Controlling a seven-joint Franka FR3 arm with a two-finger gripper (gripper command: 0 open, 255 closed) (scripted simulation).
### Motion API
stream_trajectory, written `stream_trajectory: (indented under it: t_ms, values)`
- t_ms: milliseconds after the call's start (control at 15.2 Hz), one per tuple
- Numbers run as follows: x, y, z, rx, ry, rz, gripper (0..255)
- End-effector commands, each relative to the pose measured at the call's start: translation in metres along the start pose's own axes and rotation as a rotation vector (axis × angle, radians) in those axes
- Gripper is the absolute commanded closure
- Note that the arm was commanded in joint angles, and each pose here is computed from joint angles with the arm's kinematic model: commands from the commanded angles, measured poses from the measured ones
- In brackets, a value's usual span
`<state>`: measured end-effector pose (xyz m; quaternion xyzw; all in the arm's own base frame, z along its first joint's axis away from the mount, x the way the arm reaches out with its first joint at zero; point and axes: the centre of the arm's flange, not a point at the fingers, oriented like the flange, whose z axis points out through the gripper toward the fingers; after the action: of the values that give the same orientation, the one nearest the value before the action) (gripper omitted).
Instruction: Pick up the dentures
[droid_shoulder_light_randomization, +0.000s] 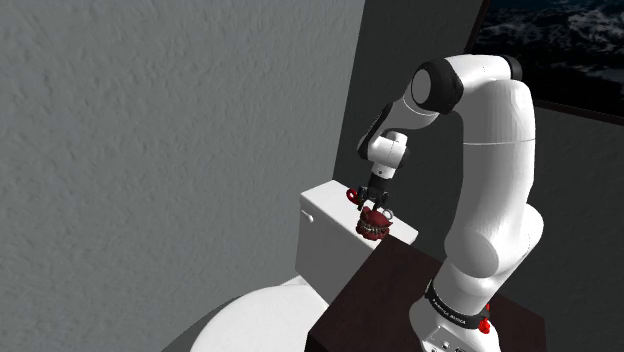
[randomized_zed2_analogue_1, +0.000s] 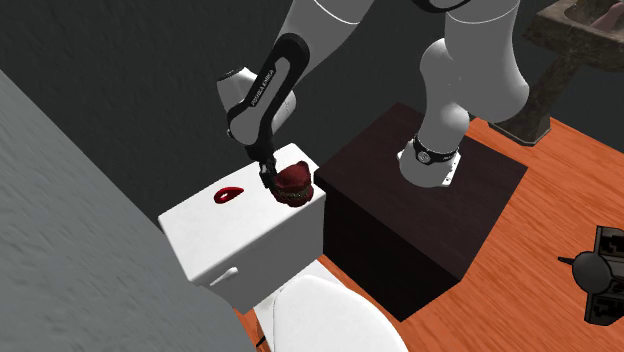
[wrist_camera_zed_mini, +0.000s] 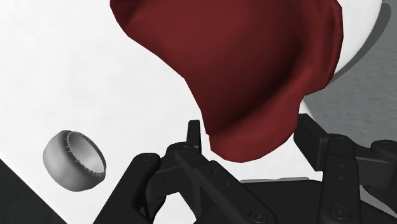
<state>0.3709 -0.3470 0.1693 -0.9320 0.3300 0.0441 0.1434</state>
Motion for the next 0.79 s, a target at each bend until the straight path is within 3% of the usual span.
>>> stream_trajectory:
  t_ms: [0, 396, 726]
  values:
    - [0.0, 0.0, 0.001, 0.0, -0.001, 0.0, 255]
    - [0.0, 0.0, 0.001, 0.0, -0.001, 0.0, 255]
    - [-0.005, -0.006, -0.025, 0.0, -0.001, 0.0, 255]
